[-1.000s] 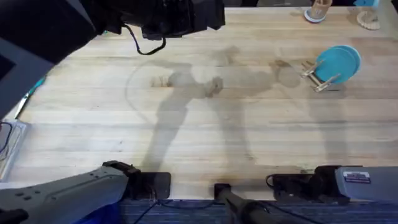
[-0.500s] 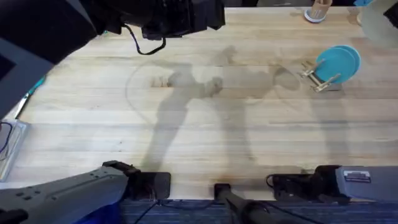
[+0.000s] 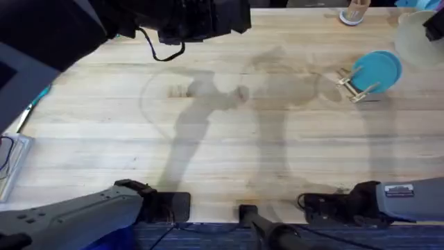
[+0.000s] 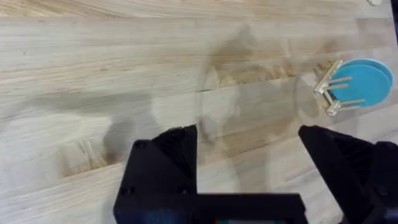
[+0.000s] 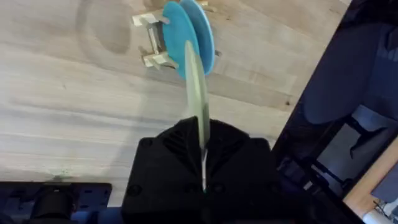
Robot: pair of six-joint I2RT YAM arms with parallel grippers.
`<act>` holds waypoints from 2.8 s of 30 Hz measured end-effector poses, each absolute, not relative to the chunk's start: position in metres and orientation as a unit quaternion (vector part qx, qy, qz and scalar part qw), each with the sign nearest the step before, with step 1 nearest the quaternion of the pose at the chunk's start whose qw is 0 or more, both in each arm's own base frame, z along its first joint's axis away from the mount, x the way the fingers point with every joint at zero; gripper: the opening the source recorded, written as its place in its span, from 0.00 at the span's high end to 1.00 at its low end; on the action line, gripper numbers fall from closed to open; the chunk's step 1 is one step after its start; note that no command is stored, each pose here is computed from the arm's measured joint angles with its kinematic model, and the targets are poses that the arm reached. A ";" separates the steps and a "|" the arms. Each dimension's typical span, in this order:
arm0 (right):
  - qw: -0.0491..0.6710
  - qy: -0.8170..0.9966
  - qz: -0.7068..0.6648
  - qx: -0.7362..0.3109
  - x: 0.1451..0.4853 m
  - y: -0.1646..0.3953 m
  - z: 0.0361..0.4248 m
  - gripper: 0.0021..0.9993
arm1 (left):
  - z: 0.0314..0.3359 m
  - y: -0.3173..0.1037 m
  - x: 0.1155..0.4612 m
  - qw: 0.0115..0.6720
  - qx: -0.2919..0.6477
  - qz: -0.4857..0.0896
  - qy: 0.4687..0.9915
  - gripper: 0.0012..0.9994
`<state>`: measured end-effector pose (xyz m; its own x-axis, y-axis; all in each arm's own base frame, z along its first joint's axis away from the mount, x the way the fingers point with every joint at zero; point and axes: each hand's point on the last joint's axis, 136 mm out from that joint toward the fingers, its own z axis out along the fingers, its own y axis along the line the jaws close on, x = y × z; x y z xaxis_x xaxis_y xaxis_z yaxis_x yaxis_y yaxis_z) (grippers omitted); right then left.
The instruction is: Pick up the plates from the table one by one and place each into a slot on the dish rack.
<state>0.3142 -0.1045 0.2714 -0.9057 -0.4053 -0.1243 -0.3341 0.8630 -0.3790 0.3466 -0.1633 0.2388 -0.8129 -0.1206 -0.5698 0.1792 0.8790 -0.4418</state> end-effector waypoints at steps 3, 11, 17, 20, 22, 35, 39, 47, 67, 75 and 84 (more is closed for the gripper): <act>0.093 0.961 -0.172 -0.196 0.317 -0.105 0.266 0.97 | 0.239 -0.163 0.347 0.305 0.016 -0.245 0.920 0.01; 0.090 0.963 -0.151 -0.202 0.321 -0.100 0.258 0.97 | 0.239 -0.163 0.346 0.305 0.016 -0.245 0.920 0.01; 0.092 0.966 -0.142 -0.196 0.320 -0.104 0.256 0.97 | 0.239 -0.163 0.346 0.305 0.016 -0.245 0.920 0.00; 0.084 0.968 -0.135 -0.194 0.322 -0.107 0.250 0.97 | 0.239 -0.163 0.346 0.305 0.016 -0.245 0.920 0.01; 0.076 0.969 -0.131 -0.198 0.324 -0.109 0.244 0.97 | 0.239 -0.163 0.346 0.305 0.016 -0.245 0.920 0.01; 0.047 0.965 -0.116 -0.232 0.332 -0.115 0.223 0.97 | 0.239 -0.163 0.346 0.305 0.016 -0.245 0.920 0.00; 0.040 0.965 -0.101 -0.240 0.336 -0.112 0.213 0.97 | 0.239 -0.163 0.346 0.305 0.016 -0.245 0.920 0.00; 0.024 0.966 -0.071 -0.246 0.344 -0.110 0.192 0.97 | 0.239 -0.163 0.346 0.305 0.016 -0.245 0.920 0.00; 0.004 0.967 -0.058 -0.247 0.354 -0.112 0.168 0.97 | 0.239 -0.163 0.346 0.305 0.016 -0.245 0.920 0.00; -0.004 0.968 -0.042 -0.246 0.356 -0.110 0.156 0.97 | 0.239 -0.163 0.346 0.305 0.016 -0.245 0.920 0.00; -0.006 0.972 -0.029 -0.234 0.355 -0.116 0.151 0.97 | 0.239 -0.163 0.346 0.305 0.016 -0.245 0.920 0.00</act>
